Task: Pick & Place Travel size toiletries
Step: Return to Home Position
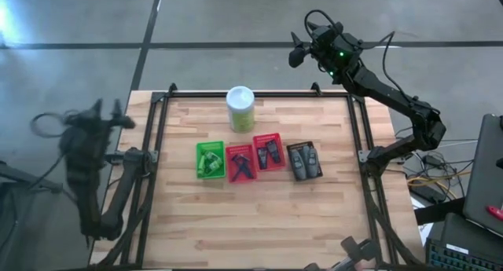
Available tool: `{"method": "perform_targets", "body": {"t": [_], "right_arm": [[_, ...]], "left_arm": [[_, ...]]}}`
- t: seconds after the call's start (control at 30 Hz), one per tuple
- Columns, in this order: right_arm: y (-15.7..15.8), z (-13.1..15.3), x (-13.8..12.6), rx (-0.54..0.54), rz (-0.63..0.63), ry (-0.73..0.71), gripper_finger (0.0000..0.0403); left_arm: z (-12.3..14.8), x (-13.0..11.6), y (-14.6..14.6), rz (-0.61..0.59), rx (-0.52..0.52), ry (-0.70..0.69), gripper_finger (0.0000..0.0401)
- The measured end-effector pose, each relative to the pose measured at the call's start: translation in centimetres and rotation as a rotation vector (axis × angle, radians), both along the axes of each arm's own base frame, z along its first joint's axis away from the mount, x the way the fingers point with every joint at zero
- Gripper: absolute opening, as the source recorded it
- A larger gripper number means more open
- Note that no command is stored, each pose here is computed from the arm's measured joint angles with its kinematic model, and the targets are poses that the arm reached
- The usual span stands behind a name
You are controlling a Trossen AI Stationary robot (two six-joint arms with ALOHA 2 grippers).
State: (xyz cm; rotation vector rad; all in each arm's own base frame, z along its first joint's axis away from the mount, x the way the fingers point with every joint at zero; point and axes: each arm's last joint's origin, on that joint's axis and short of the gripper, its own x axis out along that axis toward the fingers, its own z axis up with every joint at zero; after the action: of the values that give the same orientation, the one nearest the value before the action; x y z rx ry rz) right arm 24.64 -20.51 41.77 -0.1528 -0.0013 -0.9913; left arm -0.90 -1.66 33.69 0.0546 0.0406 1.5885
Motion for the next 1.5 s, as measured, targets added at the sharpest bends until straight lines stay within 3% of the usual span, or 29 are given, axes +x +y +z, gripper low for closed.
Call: {"method": "perform_targets", "body": {"t": [0.1,0.17,0.3,0.43,0.6,0.7,0.9,1.0,1.13,1.23,1.5], "right_arm": [[0.0,0.0,0.0,0.001,0.0,0.002,0.0285],[0.0,-0.1,0.0,0.003,0.0,0.004,0.028],[0.0,-0.1,0.0,0.007,0.0,0.004,0.0272],[0.1,-0.1,-0.2,0.027,-0.027,-0.004,0.0264],[0.0,-0.1,-0.5,0.032,-0.121,0.002,0.0256],[-0.1,-0.2,-0.6,0.033,-0.155,0.003,0.0253],[0.0,-0.1,-0.6,0.04,-0.153,-0.012,0.0249],[0.0,-0.2,-0.5,0.041,-0.148,-0.01,0.0252],[-0.1,-0.4,-0.4,0.048,-0.149,0.005,0.0264],[-0.1,-0.4,-0.4,0.049,-0.148,0.005,0.0276],[-0.1,-0.6,-0.4,0.05,-0.149,0.028,0.0307]], "left_arm": [[-2.5,0.5,2.6,-0.014,-0.026,-0.055,0.0259],[-3.2,0.7,3.9,0.004,0.035,-0.085,0.0259],[-4.9,0.6,6.1,0.183,0.127,-0.134,0.0259],[-7.2,0.4,7.3,0.35,0.098,-0.135,0.0259],[-9.6,1.1,9.0,0.184,0.166,-0.134,0.0259],[-11.8,1.3,10.0,0.18,0.175,-0.146,0.0259],[-16.6,1.6,11.3,0.177,0.051,-0.15,0.0259],[-16.5,1.7,11.5,0.144,0.008,-0.144,0.0259],[-16.1,1.7,11.4,0.131,0.025,-0.149,0.0259],[-15.9,1.0,11.1,0.186,0.073,-0.158,0.0259],[-16.4,1.0,11.2,0.249,0.082,-0.158,0.0259]]}}
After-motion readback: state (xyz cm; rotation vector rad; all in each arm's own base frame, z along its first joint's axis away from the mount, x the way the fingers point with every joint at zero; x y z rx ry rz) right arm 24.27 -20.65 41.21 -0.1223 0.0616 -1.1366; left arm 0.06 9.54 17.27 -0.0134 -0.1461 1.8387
